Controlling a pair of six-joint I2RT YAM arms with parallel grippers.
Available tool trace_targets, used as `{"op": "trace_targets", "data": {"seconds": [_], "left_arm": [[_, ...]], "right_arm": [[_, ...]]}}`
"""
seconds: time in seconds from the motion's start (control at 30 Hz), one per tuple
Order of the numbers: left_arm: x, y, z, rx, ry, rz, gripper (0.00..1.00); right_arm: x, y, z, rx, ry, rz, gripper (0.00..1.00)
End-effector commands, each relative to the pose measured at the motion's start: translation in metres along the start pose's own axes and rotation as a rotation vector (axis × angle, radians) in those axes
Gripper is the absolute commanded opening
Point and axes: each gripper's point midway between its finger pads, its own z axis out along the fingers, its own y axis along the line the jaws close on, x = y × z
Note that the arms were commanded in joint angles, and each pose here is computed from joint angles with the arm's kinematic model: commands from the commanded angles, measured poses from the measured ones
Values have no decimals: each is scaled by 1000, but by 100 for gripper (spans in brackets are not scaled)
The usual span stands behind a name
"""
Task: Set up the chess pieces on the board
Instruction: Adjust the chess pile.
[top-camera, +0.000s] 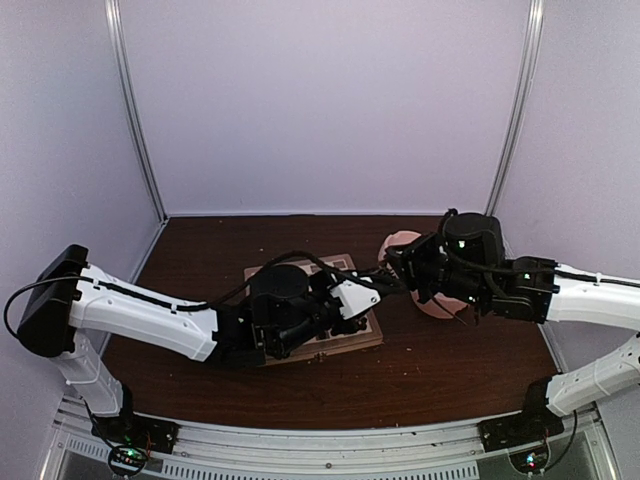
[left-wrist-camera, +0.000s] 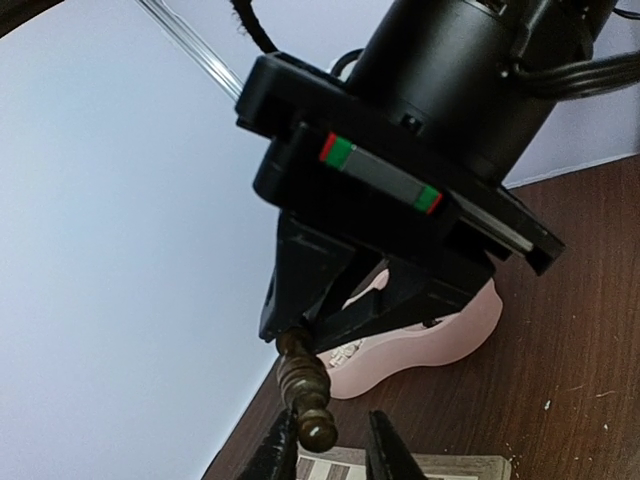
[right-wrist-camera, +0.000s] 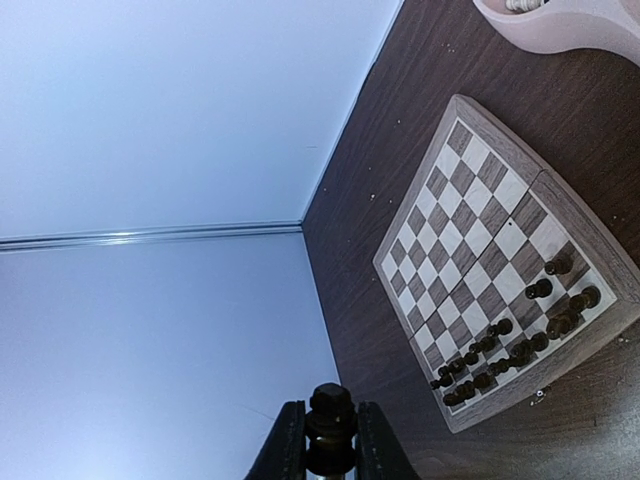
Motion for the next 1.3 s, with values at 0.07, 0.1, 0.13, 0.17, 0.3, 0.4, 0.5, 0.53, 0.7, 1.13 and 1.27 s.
{"op": "trace_targets", "data": {"seconds": [0.07, 0.1, 0.13, 0.17, 0.3, 0.4, 0.5, 0.53, 0.7, 1.13, 1.27], "left_arm": [[-8, 12, 6, -48, -13, -35, 24], [-9, 12, 6, -49, -15, -36, 23], [-9, 13, 6, -53, -14, -35, 22], [-9, 14, 6, -56, -14, -36, 20], [-9, 18, 5, -77, -17, -39, 12], [-8, 21, 4, -98, -16, -43, 7], [-8, 22, 3, -99, -16, -40, 2], [-7, 22, 3, -97, -16, -40, 1], [-4, 19, 1, -83, -11, -53, 0], [44, 26, -19, -96, 268, -223, 0], [70, 33, -27, -91, 450, -336, 0]], "right_arm": [[-4, -2, -7, -3, -25, 3, 13], [-3, -2, -7, -3, -24, 3, 13], [-3, -2, -7, -3, -24, 4, 13], [-3, -2, -7, -3, -23, 3, 13], [-4, -1, -8, -6, -32, -1, 13], [-5, -1, -9, -8, -39, -5, 12], [-5, 0, -9, -8, -42, -9, 12], [-6, 0, -9, -9, -44, -10, 12], [-15, -1, -13, -10, -92, -33, 12], [-80, 16, -41, 46, -296, -709, 9], [-84, 8, -53, 79, -278, -988, 1]]}}
